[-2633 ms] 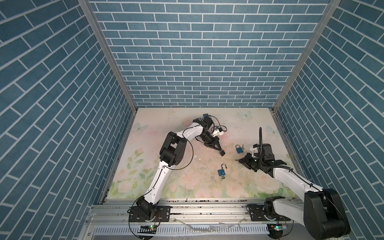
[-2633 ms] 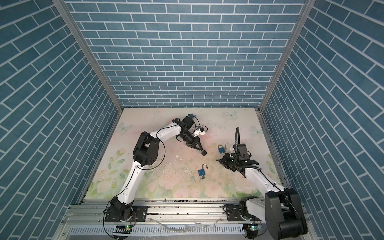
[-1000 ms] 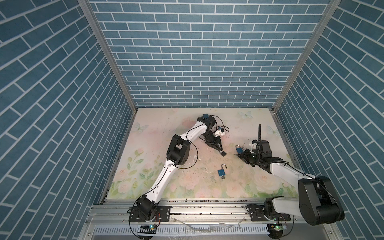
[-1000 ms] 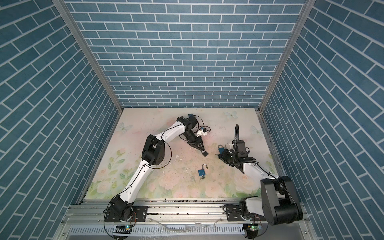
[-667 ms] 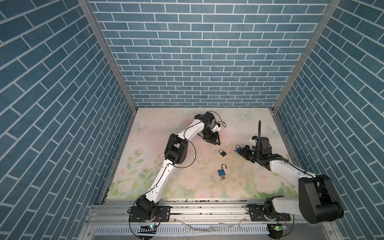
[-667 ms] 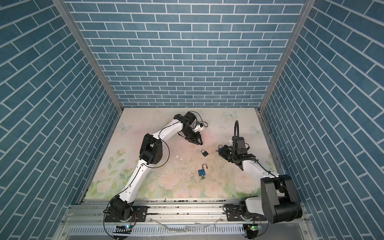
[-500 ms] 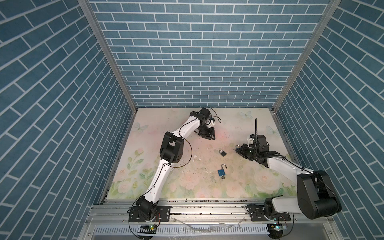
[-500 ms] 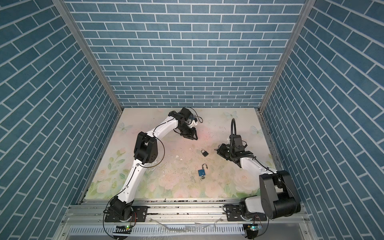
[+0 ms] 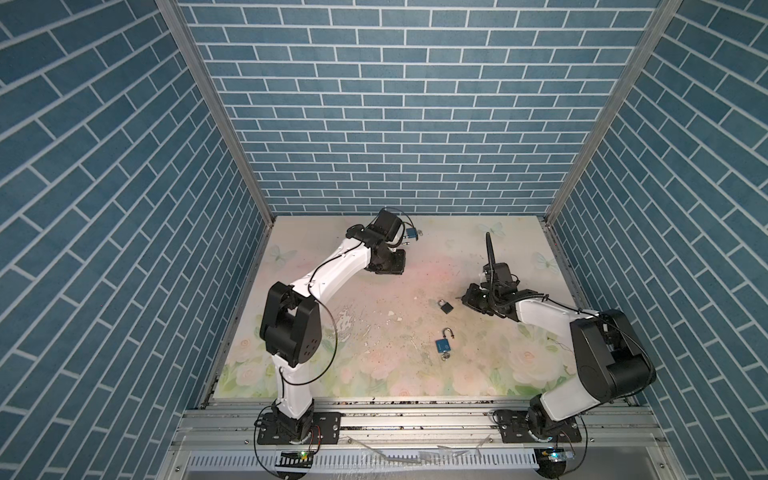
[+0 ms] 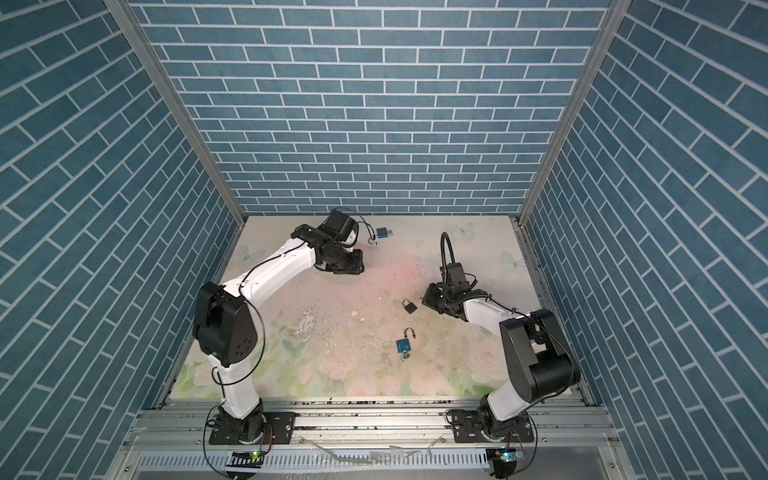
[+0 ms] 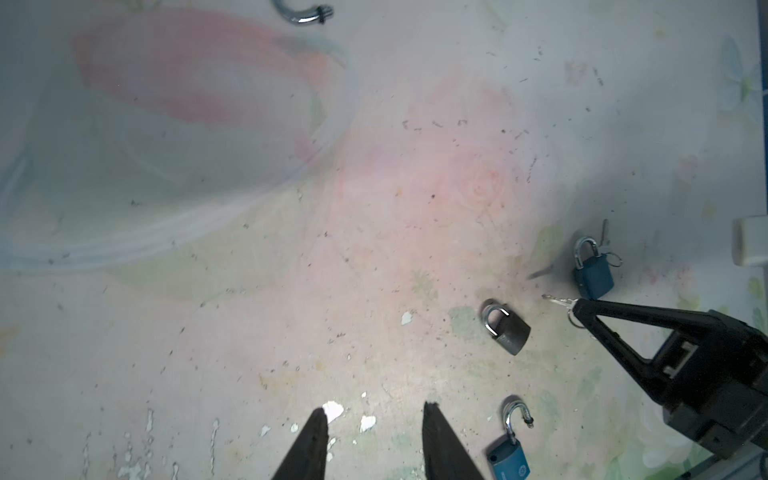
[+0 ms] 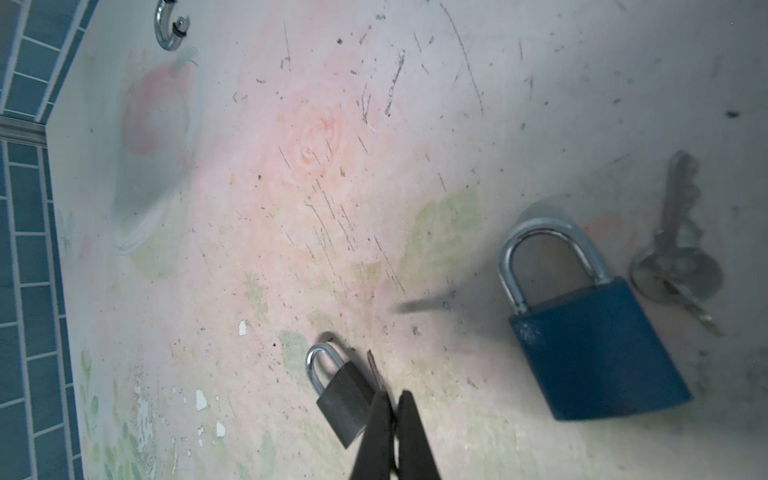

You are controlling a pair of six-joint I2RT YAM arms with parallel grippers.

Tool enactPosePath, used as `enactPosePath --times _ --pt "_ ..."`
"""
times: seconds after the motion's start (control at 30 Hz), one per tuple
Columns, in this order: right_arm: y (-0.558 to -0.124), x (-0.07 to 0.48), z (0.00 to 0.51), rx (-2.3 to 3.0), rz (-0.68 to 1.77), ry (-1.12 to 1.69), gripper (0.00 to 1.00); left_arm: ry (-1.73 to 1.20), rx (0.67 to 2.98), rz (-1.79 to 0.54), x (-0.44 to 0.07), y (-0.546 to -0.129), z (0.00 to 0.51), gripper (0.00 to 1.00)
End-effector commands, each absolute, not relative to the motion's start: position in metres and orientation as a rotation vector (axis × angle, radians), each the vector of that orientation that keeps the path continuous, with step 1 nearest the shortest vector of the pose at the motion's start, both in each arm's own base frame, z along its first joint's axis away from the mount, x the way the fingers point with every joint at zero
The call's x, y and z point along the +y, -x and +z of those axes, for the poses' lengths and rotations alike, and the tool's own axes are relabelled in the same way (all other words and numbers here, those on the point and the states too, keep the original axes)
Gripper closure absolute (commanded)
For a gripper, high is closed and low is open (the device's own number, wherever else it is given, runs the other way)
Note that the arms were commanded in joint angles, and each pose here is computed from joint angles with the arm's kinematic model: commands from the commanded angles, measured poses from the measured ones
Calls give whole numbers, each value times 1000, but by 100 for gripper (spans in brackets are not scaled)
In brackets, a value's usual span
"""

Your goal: Lock with the key

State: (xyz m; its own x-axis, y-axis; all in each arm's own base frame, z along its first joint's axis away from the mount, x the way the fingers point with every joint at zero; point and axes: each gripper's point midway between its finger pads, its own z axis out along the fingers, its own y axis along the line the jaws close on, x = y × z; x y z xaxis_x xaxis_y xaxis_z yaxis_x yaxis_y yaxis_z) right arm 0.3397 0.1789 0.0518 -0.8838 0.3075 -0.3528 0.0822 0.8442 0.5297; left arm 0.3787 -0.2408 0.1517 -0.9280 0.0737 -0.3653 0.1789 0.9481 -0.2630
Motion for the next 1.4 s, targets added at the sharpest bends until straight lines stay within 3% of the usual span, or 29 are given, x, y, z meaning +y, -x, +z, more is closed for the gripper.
enactPosePath --times 0.0,0.43,1.37 --pt "-351 185 55 2565 708 -254 100 -45 2678 -368 -220 -373 166 59" --pt "-352 199 35 2600 715 -247 100 80 2612 -412 -189 -327 179 53" --pt "-334 190 16 2676 653 -251 89 49 2603 -544 -206 -327 173 51"
